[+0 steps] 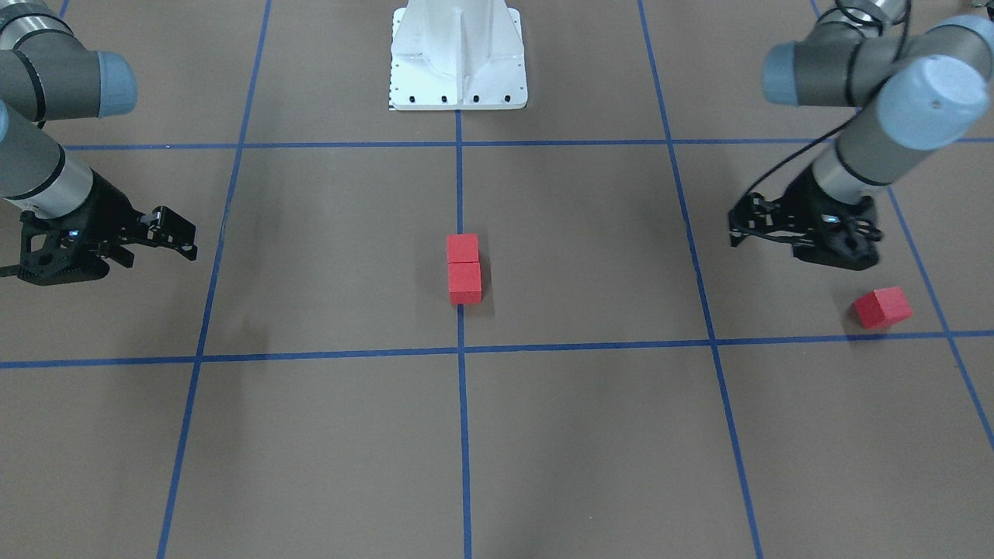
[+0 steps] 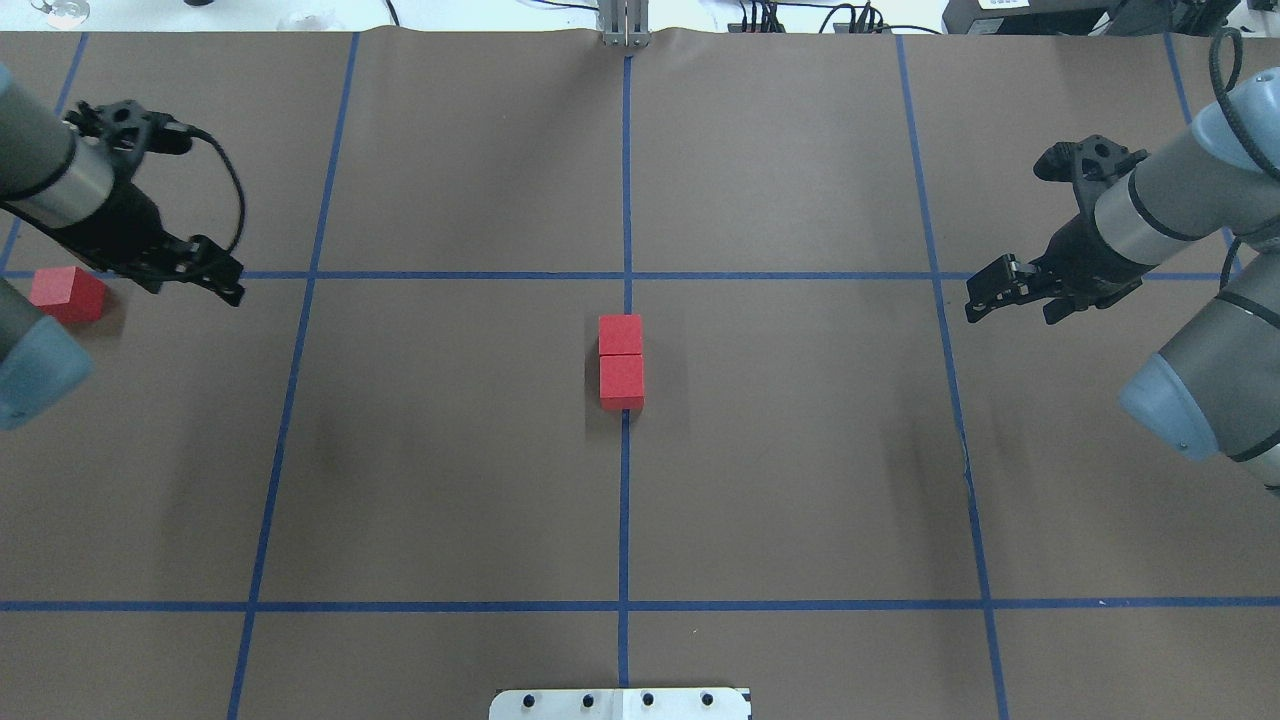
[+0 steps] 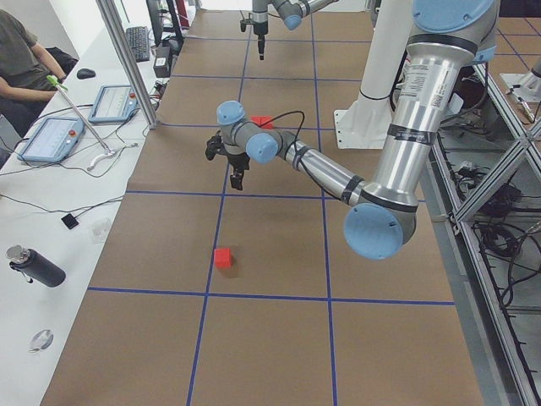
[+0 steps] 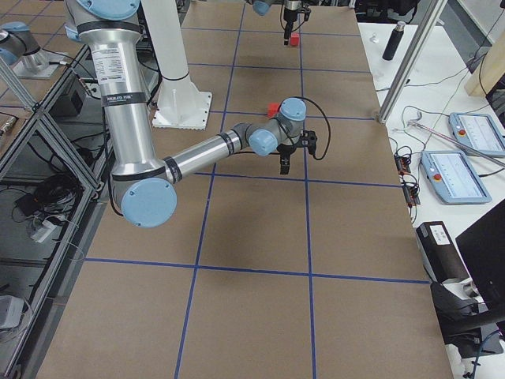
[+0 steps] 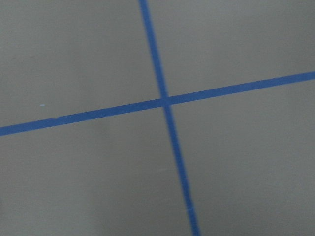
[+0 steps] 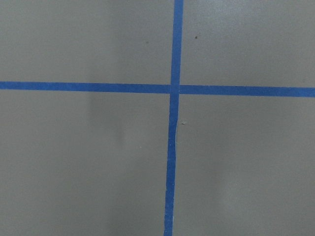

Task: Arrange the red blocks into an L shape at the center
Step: 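Grasp the red cube on the left arm's side with the left gripper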

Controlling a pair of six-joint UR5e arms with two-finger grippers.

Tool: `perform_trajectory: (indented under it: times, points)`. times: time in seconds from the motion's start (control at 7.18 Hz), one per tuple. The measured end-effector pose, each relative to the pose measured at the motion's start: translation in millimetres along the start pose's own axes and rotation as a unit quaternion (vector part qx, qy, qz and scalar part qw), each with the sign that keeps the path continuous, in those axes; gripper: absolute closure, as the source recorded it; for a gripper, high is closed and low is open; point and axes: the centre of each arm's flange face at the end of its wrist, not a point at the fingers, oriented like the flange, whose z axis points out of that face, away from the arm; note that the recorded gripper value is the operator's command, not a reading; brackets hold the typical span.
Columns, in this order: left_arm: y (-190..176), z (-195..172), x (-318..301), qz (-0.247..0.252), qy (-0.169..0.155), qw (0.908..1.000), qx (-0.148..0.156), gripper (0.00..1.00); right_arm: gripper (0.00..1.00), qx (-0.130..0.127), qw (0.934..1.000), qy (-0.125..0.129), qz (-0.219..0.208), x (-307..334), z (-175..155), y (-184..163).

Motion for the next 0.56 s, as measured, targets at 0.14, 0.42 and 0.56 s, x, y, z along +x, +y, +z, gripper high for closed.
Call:
perform_trajectory:
  times: [0.14, 0.42, 0.56]
  points:
    - [0, -5, -74, -0.005, 0.003, 1.0, -0.007, 0.0, 0.0, 0.003, 1.0, 0.002, 0.0, 0, 0, -1]
    - [-2, -2, -168, -0.04, 0.0, 0.9992, -0.004, 0.0, 0.0, 0.007, 1.0, 0.003, -0.002, -2, -2, -1]
    - [-4, 11, -195, -0.051, 0.0, 0.9987, 0.0, 0.0, 0.0, 0.007, 1.0, 0.002, -0.004, -4, -2, -2]
